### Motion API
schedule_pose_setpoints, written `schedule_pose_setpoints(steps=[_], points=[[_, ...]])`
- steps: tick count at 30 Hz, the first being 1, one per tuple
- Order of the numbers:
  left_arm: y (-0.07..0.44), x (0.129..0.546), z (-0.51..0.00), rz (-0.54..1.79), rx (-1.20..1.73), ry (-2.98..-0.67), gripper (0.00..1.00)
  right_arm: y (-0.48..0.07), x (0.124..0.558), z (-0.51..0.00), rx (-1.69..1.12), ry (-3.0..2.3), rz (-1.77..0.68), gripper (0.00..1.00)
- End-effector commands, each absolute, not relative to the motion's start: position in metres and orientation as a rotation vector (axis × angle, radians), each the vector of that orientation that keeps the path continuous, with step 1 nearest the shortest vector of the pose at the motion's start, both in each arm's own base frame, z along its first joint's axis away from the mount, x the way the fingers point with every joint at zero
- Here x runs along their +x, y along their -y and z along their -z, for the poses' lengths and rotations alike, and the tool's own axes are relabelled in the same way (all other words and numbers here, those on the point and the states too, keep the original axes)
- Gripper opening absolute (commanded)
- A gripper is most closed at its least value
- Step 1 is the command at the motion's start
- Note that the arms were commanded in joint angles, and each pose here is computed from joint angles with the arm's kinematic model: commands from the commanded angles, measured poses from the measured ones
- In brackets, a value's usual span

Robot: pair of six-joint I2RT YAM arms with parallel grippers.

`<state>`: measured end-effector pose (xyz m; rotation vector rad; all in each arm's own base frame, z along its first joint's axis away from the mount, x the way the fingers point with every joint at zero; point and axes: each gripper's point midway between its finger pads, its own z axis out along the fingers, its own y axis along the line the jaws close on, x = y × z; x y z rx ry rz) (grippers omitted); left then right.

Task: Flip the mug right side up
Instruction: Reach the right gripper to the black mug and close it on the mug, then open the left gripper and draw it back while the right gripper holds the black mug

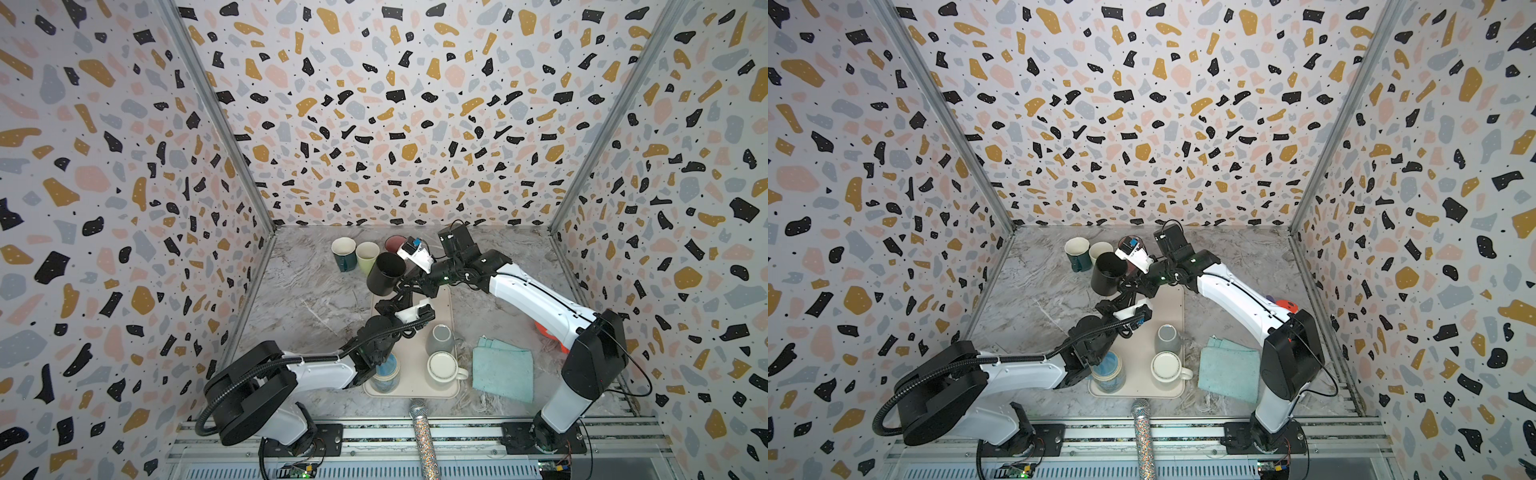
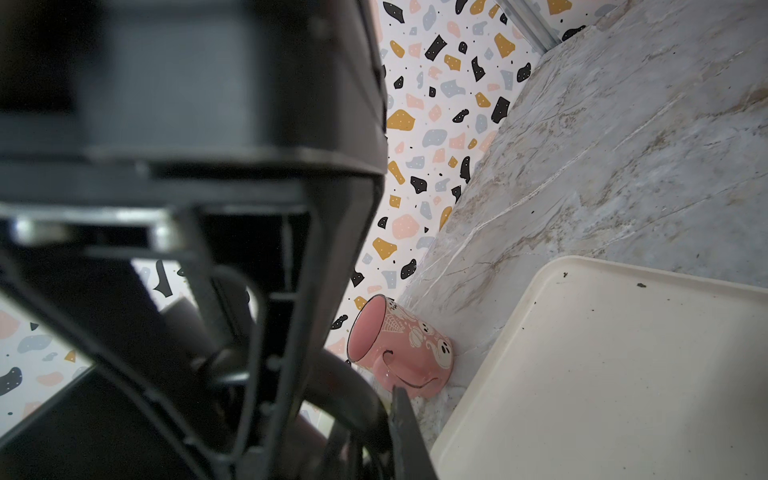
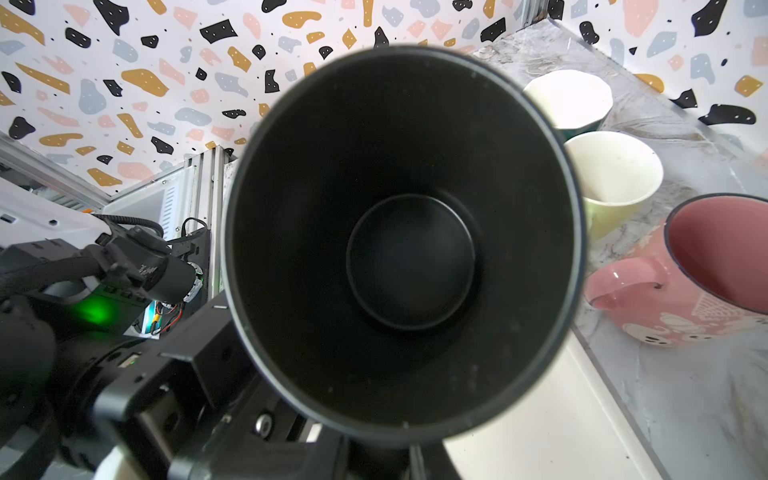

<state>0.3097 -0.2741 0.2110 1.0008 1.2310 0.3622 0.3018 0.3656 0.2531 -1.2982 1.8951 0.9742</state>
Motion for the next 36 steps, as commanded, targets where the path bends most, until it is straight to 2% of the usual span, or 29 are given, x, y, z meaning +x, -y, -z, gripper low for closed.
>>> schedule_pose_setpoints(steps=[1,10,14,24,31,36], points=[[0.271,0.309,-0.281,-0.343,0.802,-1.114,0.00,-0.363,0.309,-0.262,-1.251,-1.904,-0.938,0.00],[0.267,0.313,-0.283,-0.340,0.769,-1.152,0.24,-0.357,0.310,-0.270,-1.195,-1.883,-0.904,0.00],[0.266,0.310,-0.288,-0.303,0.753,-1.159,0.30,-0.353,0.315,-0.274,-1.152,-1.882,-0.883,0.00],[0.255,0.308,-0.295,-0.274,0.712,-1.222,0.33,-0.318,0.354,-0.279,-0.927,-1.965,-0.682,0.00],[0.234,0.311,-0.316,-0.235,0.555,-1.313,0.35,-0.281,0.381,-0.277,-0.747,-2.022,-0.568,0.00],[0.219,0.323,-0.331,-0.122,0.429,-1.395,0.37,-0.259,0.410,-0.264,-0.643,-2.094,-0.438,0.00]])
